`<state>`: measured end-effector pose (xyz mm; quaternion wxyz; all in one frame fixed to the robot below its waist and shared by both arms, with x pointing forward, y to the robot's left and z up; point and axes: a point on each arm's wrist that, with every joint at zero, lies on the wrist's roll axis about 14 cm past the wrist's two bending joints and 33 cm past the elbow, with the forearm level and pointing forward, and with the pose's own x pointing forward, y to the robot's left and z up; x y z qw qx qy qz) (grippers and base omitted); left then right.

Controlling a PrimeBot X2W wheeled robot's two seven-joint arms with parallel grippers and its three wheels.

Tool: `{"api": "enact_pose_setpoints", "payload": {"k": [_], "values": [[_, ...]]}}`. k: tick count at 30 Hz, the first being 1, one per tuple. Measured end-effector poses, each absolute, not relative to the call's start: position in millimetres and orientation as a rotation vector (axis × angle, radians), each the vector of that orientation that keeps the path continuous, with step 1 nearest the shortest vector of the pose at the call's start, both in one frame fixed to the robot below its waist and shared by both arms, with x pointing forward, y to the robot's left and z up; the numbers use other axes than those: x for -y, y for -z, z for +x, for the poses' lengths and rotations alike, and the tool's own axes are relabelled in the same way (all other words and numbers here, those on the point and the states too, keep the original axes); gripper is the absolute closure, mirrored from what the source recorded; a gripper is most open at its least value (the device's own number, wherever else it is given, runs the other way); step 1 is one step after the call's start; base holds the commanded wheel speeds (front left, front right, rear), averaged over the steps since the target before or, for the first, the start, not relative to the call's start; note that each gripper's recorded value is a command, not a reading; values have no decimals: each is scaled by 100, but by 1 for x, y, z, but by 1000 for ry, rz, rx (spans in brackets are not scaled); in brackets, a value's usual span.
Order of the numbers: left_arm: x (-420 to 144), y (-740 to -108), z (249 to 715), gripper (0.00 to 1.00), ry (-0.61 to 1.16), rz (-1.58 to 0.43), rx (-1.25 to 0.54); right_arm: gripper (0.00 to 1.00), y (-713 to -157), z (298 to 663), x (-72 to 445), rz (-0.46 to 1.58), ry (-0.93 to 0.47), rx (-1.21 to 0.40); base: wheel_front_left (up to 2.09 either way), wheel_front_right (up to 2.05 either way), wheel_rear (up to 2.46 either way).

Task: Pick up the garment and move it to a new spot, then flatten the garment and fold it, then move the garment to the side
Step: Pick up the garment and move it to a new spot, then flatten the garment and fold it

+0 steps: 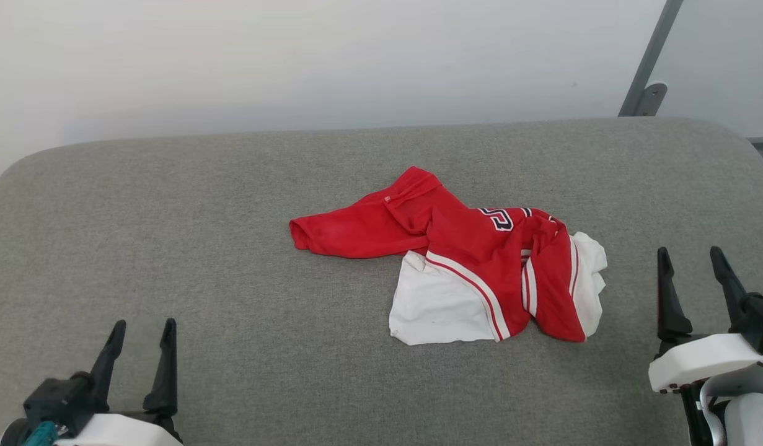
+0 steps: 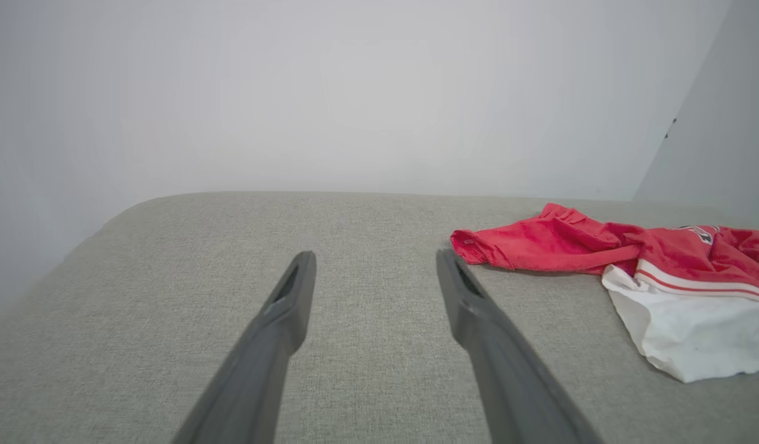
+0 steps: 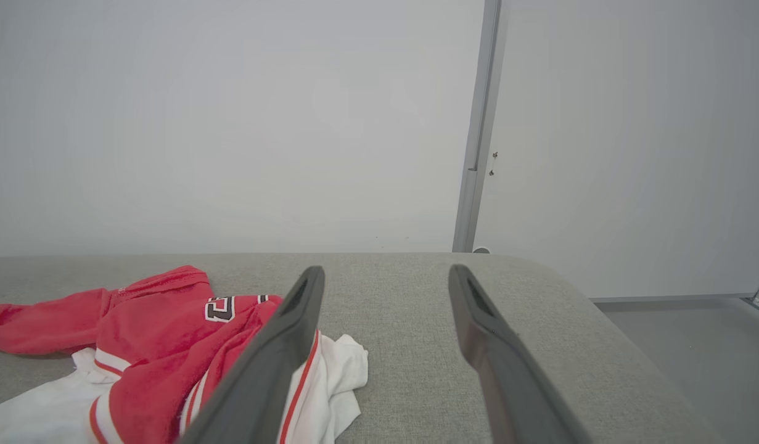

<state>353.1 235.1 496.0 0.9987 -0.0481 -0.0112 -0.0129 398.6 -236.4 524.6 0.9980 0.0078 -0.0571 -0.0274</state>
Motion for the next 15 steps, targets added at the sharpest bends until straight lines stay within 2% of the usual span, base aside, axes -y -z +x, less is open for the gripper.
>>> {"api": "enact_pose_setpoints", "payload": {"k": [15], "values": [[-227,-494,357,0,28,-77,28,0,-518,396,233,21,48,86,0,0,0]]}}
